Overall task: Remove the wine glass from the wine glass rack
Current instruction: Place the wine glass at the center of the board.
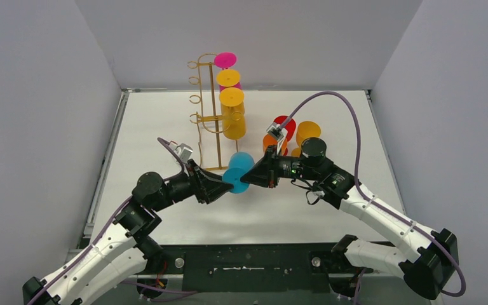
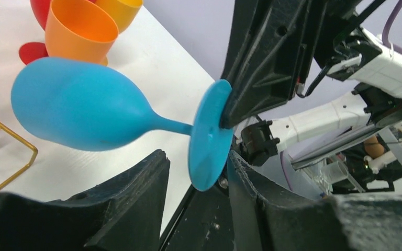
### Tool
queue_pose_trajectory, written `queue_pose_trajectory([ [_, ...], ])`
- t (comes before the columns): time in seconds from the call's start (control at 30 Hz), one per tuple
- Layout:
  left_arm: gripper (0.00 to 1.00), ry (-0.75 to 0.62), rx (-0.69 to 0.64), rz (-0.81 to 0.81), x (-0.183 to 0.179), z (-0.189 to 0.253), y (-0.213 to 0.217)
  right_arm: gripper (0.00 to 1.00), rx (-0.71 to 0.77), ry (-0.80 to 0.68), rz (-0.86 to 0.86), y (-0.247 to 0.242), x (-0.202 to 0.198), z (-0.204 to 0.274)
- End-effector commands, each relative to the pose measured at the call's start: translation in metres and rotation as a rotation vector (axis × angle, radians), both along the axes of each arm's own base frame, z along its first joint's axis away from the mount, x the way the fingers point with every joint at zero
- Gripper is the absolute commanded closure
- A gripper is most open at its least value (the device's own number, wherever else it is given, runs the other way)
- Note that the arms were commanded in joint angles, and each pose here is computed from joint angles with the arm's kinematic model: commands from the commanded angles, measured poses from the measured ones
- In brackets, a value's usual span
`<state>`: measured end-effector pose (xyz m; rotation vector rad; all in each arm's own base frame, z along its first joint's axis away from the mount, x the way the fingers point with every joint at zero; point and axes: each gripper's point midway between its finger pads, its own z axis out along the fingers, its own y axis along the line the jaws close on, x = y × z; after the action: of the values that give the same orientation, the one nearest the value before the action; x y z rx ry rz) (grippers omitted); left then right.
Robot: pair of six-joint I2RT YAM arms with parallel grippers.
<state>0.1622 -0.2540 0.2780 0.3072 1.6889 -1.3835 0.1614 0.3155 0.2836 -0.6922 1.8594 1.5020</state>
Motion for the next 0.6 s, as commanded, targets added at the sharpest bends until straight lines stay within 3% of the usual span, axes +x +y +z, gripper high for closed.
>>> queue_pose_trajectory([
  [0.0, 0.57, -0.041, -0.004, -0.121, -0.021, 0.008, -0.006, 1.0, 0.033, -0.1, -0.053, -0.005, 0.007, 0.027],
  [0.23, 0.63, -0.023, -0.111, -0.188, -0.027, 0.012, -0.016, 1.0, 0.056, -0.111, -0.034, -0.004, 0.004, 0.03],
  [0.57, 0.7, -0.039, -0.194, -0.163, -0.024, 0.021, -0.015, 1.0, 0.064, -0.114, -0.009, -0.005, -0.003, 0.033],
])
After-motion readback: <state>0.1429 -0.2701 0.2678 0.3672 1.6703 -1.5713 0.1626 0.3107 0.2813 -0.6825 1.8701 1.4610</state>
